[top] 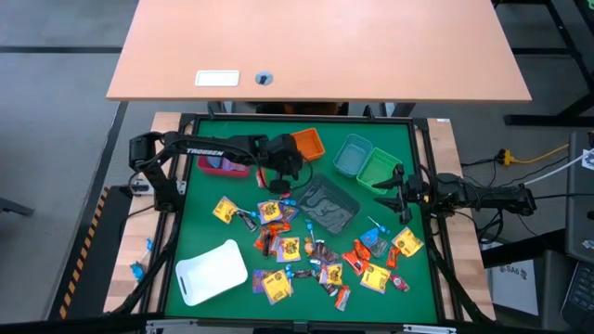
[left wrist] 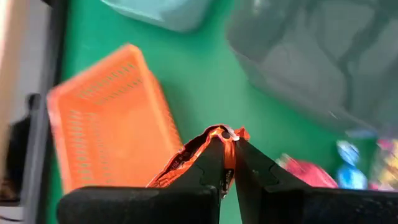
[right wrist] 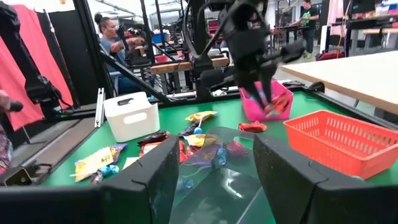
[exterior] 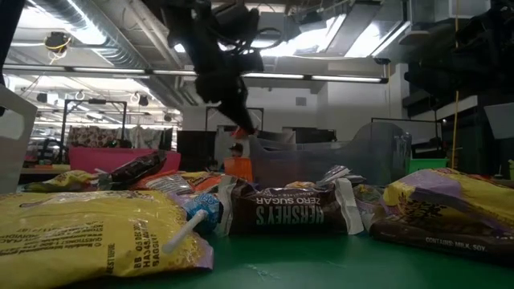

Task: Sort candy
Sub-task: Put the orange chocolate into the orange bin, then put the blue lollipop into the blue bin

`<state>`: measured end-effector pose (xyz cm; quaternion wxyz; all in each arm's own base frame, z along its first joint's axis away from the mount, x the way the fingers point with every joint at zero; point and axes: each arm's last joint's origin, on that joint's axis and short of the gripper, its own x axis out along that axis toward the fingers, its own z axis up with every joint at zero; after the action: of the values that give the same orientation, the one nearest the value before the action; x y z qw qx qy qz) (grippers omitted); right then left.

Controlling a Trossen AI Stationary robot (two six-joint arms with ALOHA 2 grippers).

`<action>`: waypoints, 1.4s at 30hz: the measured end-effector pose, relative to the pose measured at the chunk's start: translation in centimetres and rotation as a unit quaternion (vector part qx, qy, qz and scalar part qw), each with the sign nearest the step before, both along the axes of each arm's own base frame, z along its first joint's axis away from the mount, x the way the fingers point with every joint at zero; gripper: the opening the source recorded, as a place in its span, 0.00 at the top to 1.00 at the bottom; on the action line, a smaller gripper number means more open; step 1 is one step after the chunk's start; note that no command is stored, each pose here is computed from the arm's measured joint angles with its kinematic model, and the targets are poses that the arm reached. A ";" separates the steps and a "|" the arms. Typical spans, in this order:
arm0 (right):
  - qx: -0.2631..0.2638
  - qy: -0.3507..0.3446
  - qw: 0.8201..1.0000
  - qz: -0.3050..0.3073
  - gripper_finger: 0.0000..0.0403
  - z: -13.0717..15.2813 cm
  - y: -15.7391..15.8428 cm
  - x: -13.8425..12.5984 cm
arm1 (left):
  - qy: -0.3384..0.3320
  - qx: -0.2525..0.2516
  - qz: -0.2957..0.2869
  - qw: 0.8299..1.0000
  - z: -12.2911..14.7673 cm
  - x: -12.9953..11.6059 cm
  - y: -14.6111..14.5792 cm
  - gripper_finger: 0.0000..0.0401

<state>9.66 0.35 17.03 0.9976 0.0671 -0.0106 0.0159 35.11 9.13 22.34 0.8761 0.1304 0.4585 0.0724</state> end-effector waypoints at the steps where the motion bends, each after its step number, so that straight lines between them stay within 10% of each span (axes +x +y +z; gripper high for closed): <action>1: 0.007 0.000 1.000 0.000 0.49 0.0 0.0 0.0 | -0.007 0.006 0.005 1.000 0.3 0.1 0.2 0.97; 22: 0.068 -0.055 0.996 0.005 0.49 1.1 0.0 -0.1 | -0.076 0.032 0.064 0.995 1.5 -0.1 4.3 0.96; 42: 0.051 -0.037 0.998 -0.032 0.49 5.8 -0.2 -0.8 | -0.096 0.058 0.081 0.990 1.9 0.2 4.6 0.71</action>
<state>8.86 0.12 22.80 0.9918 0.1166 -0.0501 -0.0144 35.28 13.74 24.28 0.8982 0.1355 0.3765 0.1820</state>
